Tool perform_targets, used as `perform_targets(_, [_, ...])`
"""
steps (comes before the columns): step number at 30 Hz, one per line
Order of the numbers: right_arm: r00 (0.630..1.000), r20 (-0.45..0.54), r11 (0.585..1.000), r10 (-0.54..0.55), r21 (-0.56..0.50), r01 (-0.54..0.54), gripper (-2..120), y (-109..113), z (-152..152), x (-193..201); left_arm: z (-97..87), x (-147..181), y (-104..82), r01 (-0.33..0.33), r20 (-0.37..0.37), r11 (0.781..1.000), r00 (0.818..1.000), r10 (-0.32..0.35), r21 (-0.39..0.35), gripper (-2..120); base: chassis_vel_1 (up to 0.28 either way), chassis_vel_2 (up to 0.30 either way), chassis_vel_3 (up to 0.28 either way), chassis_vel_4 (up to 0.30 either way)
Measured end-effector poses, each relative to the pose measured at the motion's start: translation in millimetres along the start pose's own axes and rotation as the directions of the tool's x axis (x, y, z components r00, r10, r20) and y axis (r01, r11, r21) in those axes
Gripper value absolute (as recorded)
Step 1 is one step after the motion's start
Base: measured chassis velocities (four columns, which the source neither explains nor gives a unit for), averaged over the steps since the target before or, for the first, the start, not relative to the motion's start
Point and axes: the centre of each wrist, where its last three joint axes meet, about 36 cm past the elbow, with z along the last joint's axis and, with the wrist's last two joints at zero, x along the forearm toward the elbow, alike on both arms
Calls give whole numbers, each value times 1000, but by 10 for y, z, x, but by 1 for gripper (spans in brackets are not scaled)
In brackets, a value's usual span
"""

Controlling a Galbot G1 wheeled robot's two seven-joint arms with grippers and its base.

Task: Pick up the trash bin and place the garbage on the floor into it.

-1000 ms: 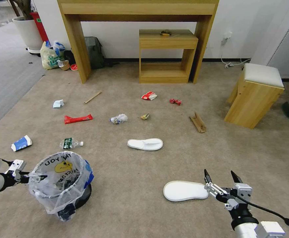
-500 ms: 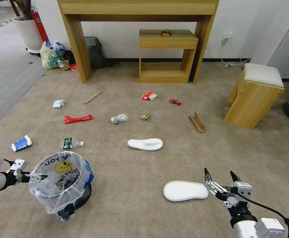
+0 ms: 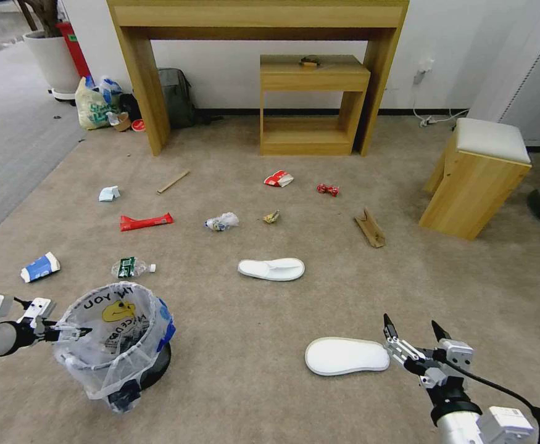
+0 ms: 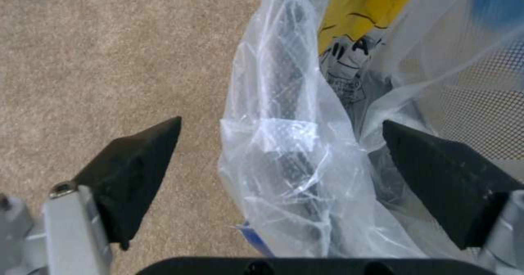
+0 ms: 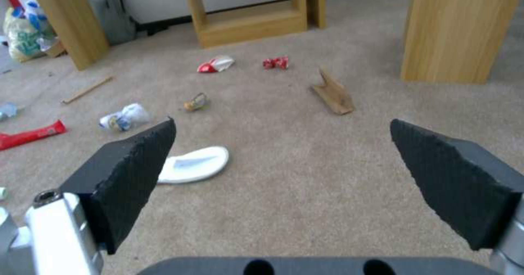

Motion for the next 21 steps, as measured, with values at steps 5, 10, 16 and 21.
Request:
perform_targets(5, [1000, 1, 1000, 2, -1, -2, 100, 5, -2, -2, -4, -12, 2, -11, 1, 1000, 1000, 11, 2, 75, 0, 0, 0, 0])
perform_targets(10, [1000, 2, 1000, 6, 0, -6, 100, -1, 2, 10, 5, -21, 5, -23, -4, 1000, 1000, 23, -2, 57, 0, 0, 0, 0])
perform_targets(16, [1000, 9, 1000, 9, 1, -9, 100, -2, -7, 12, 12, -41, -14, -38, -5, 999, 999, 38, -3, 35, 0, 0, 0, 0])
perform_targets(21, [1000, 14, 1000, 11, 1, -11, 100, 0, -8, 11, 7, -32, -17, -49, -1, 999, 999, 49, -2, 23, 0, 0, 0, 0])
